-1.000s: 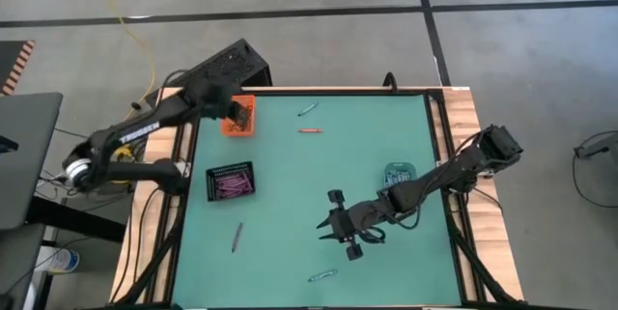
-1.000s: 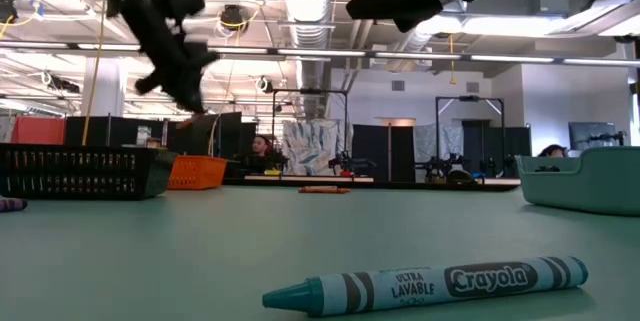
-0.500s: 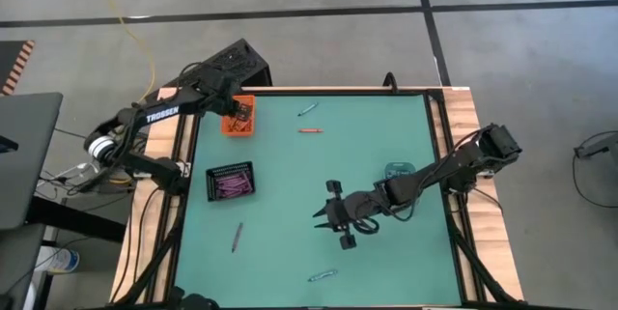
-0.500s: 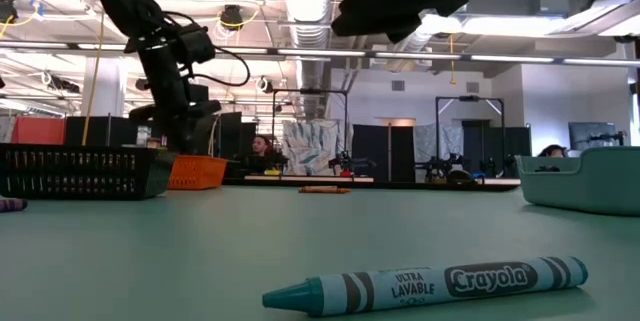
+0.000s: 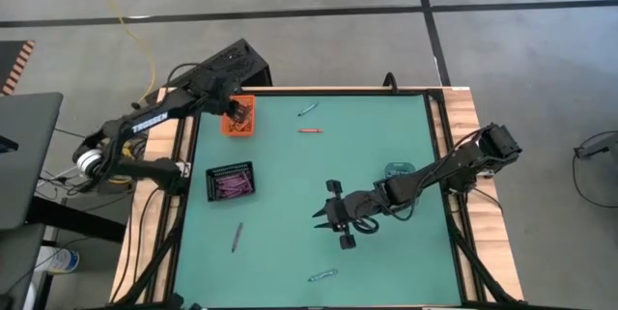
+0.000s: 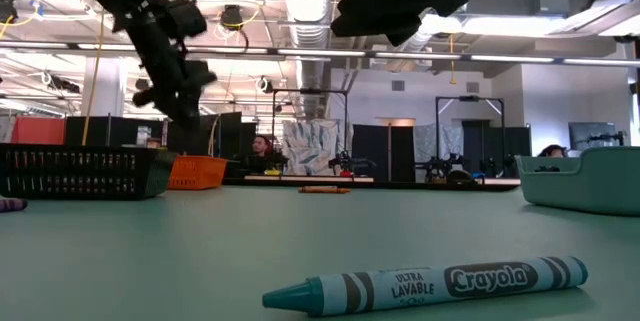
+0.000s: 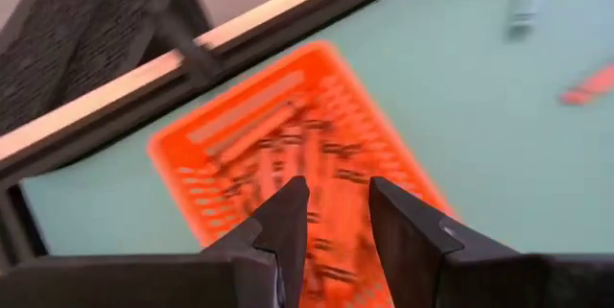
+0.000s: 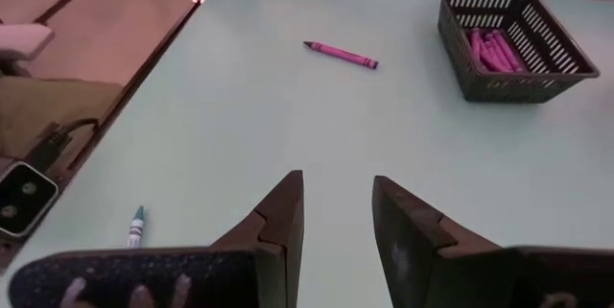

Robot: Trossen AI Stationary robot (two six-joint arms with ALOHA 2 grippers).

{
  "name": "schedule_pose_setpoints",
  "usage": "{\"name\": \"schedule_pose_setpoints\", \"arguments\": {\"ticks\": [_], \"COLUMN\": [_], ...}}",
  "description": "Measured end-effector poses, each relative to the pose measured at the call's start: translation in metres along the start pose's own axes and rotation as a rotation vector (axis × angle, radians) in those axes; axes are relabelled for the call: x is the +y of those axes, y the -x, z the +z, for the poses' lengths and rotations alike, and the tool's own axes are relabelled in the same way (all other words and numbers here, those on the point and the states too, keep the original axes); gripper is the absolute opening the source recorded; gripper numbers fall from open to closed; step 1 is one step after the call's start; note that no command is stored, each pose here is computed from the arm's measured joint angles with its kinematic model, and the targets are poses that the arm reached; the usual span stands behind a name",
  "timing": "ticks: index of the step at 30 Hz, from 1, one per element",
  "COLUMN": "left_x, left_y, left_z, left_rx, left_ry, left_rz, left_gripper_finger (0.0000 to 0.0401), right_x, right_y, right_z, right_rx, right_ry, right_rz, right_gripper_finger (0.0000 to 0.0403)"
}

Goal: Sort crayons
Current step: Put the light blue crayon into the blue bin

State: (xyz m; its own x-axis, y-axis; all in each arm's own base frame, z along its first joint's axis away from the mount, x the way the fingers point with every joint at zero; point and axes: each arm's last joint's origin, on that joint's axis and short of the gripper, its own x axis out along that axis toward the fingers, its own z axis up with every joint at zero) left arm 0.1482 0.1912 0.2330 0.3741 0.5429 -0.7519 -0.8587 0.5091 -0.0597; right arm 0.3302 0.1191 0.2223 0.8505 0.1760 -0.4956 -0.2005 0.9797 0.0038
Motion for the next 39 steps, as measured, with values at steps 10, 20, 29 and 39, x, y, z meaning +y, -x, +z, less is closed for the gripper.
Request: {"name": "schedule_pose_setpoints", "arguments": {"ticks": [10,20,29,39], "left_x": [-0.070,-0.123,-0.144,-0.148], "left_y": [0.068,0.102,0.127,0.123], "left_z": [-0.046,-0.149,-0.180,-0.182], "left_rx": [-0.241,-0.418,-0.492,-0.479], "left_ry": [-0.168,-0.236,-0.336,-0.329], "left_rz": [-0.405,-0.840,-0.759,-0.725], "left_gripper_finger": [0.0102,0.0102,0.0102,0.0102], "right_x": [0.013,0.066,0.089,0.099], "right_y": [0.003,-0.011,-0.056,-0.060], "right_z": [0.009,-0.026,-0.074,-0.086], "right_rx": [-0.008,0.132,0.261,0.297], "right_ry": [-0.147,-0.023,-0.002,0.035], "right_rz": [0.154,0.265,0.269,0.270], "right_gripper_finger": [0.0118,0.0118,0.0118,0.0118]}}
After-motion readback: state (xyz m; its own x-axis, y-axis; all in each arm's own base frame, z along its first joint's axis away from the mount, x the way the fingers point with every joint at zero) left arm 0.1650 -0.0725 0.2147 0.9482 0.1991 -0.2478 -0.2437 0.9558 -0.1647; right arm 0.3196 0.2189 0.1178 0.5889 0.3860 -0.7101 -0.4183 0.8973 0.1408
